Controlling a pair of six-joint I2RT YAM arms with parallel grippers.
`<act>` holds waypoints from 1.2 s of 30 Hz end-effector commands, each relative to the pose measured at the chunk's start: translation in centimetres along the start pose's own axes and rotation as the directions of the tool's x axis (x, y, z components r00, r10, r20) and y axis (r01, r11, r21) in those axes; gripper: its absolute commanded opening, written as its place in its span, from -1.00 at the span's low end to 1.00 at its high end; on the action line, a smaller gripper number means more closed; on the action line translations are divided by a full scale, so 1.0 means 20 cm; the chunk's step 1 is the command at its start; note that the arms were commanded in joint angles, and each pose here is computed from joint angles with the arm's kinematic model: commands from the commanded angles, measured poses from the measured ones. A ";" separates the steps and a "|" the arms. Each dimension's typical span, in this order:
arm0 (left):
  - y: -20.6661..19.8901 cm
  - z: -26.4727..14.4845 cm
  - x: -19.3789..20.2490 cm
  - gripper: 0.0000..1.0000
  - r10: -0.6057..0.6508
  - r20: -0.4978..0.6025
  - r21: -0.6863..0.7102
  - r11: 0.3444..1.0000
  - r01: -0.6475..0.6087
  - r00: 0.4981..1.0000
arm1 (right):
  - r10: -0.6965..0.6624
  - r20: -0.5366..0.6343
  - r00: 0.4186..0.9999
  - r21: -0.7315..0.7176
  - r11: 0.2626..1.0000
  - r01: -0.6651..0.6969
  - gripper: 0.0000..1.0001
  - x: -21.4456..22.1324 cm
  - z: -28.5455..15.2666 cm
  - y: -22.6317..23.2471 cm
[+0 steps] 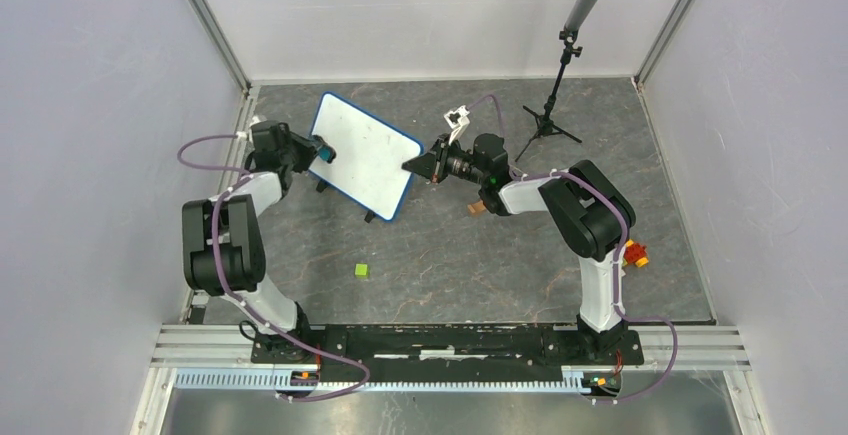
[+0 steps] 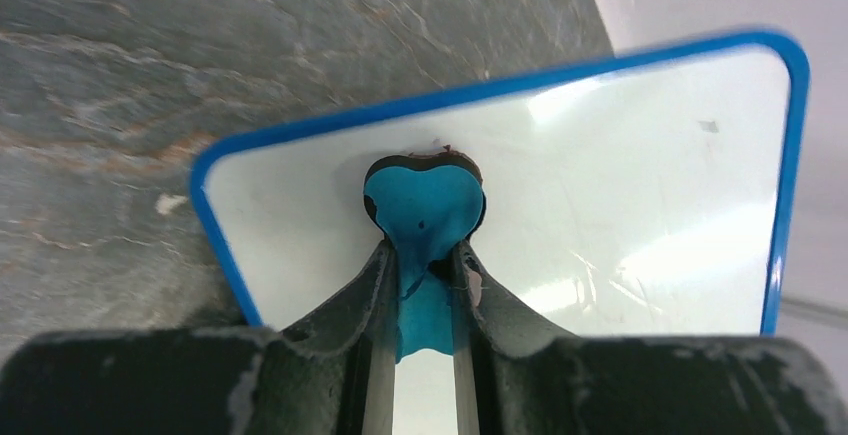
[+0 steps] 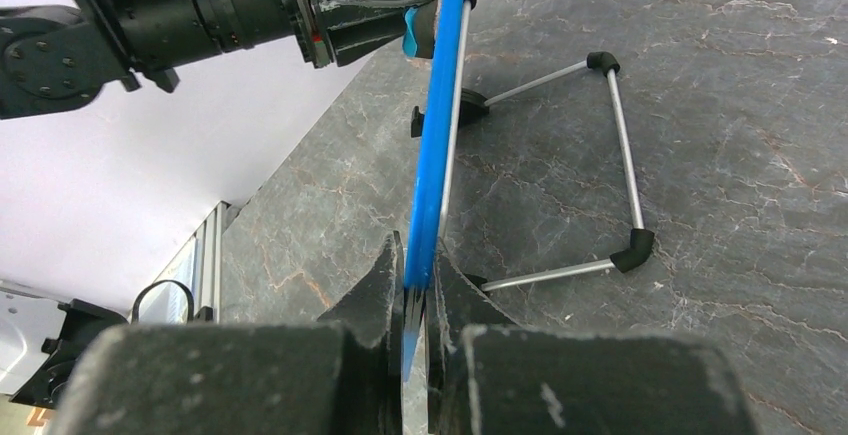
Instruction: Erase the whiteboard
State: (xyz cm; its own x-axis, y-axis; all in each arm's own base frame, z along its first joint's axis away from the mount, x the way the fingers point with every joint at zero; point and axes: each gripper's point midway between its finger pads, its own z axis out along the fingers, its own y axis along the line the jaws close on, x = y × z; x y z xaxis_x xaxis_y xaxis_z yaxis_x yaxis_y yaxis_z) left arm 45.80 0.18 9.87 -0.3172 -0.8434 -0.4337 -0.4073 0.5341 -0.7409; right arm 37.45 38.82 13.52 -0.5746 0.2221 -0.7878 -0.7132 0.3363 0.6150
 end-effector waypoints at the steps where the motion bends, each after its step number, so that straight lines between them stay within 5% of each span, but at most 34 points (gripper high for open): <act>1: -0.20 -0.05 0.28 -0.44 0.231 -0.124 0.023 0.973 -0.230 0.965 | -0.080 -0.102 0.992 -0.119 0.990 0.068 -1.00 0.13 0.03 0.12; 9: -0.39 0.00 0.41 -0.43 0.279 -0.161 0.109 0.958 -0.264 0.947 | -0.098 -0.118 0.988 -0.092 0.992 0.087 -1.00 0.14 0.05 0.07; 20: 0.19 -0.11 0.46 -0.43 0.233 -0.212 -0.105 0.960 -0.259 0.949 | -0.098 -0.146 0.984 -0.065 0.994 0.089 -1.00 0.18 0.07 0.01; 24: 0.25 -0.17 0.46 -0.43 0.246 -0.222 -0.131 0.951 -0.279 0.943 | -0.096 -0.144 0.985 -0.080 0.993 0.085 -1.00 0.18 0.07 0.03; 36: -0.15 -0.25 0.64 -0.43 0.407 -0.195 -0.010 0.909 -0.417 0.892 | -0.117 -0.135 0.984 -0.090 0.990 0.105 -1.00 0.15 0.03 0.08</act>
State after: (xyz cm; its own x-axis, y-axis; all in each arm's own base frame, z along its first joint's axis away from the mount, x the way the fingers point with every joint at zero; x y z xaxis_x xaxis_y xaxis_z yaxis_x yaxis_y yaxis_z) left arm 40.53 -6.10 8.39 -0.4771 -0.6570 -0.5838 -0.3776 0.7530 -0.5388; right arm 38.28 39.42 13.27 -0.5779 0.1880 -0.7942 -0.7178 0.3461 0.6042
